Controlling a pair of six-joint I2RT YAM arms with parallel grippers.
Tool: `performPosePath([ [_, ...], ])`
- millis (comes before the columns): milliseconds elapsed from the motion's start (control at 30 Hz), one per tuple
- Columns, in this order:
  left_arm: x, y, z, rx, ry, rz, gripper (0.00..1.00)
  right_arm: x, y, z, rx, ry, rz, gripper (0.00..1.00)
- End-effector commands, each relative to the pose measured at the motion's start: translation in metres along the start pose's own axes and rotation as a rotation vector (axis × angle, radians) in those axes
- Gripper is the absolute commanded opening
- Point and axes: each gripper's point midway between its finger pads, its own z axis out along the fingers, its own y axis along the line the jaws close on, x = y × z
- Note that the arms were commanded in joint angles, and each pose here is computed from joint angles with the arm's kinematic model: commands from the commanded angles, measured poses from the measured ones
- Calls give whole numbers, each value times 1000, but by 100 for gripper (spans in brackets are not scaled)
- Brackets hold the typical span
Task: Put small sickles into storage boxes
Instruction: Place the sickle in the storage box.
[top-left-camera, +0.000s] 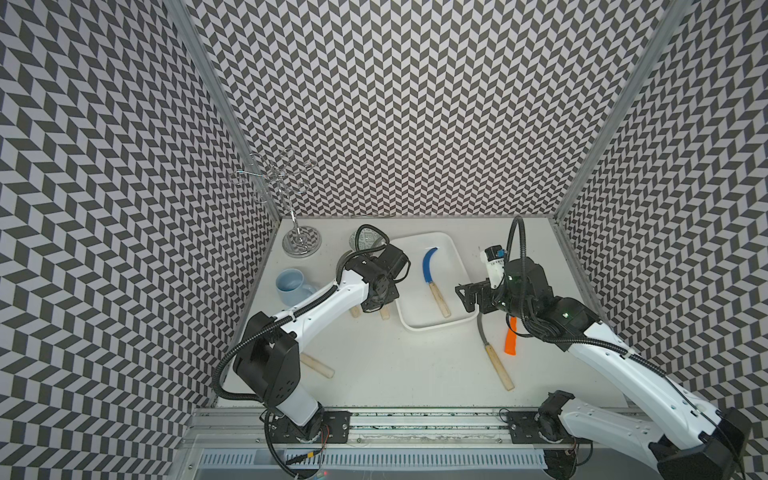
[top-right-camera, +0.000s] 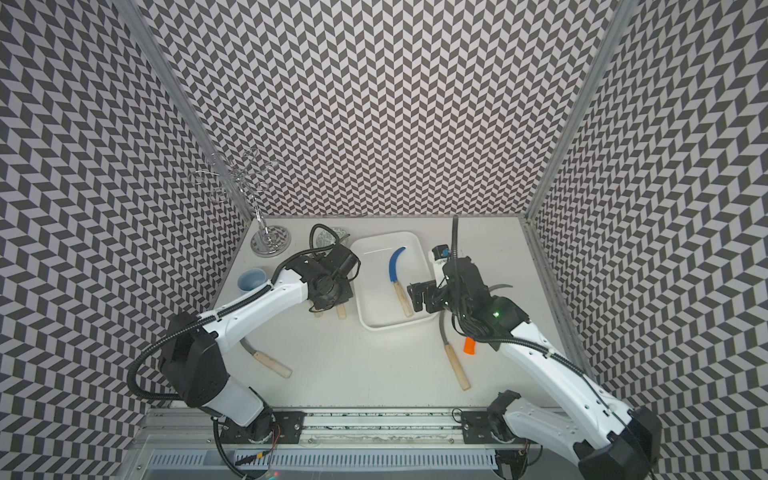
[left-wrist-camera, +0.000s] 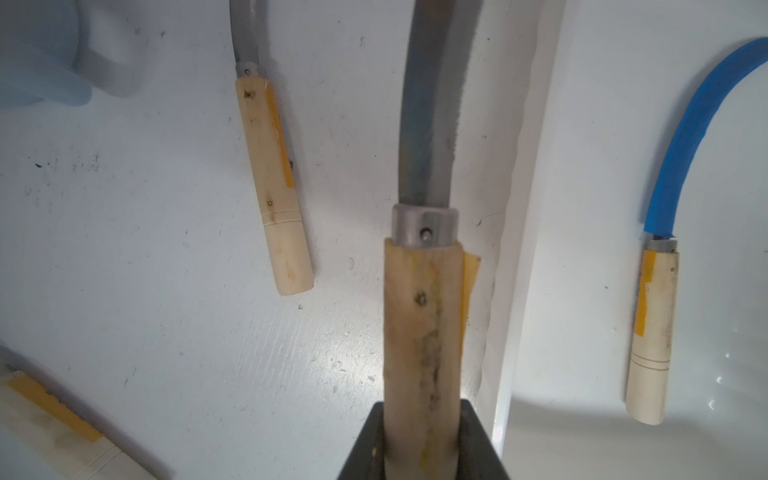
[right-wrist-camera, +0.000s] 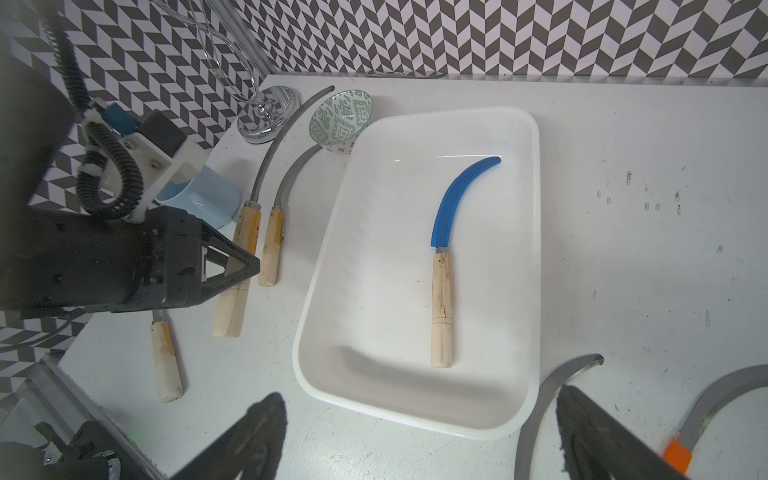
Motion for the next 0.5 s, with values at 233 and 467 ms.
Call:
performPosePath([
  [233,-14,-15,-30,33,-73,-4,13,-5,-1,1,-3,-30,14,100],
  [467,-18,-29,-42,47,-100,7,13,-3,-2,2,0,-29,14,100],
])
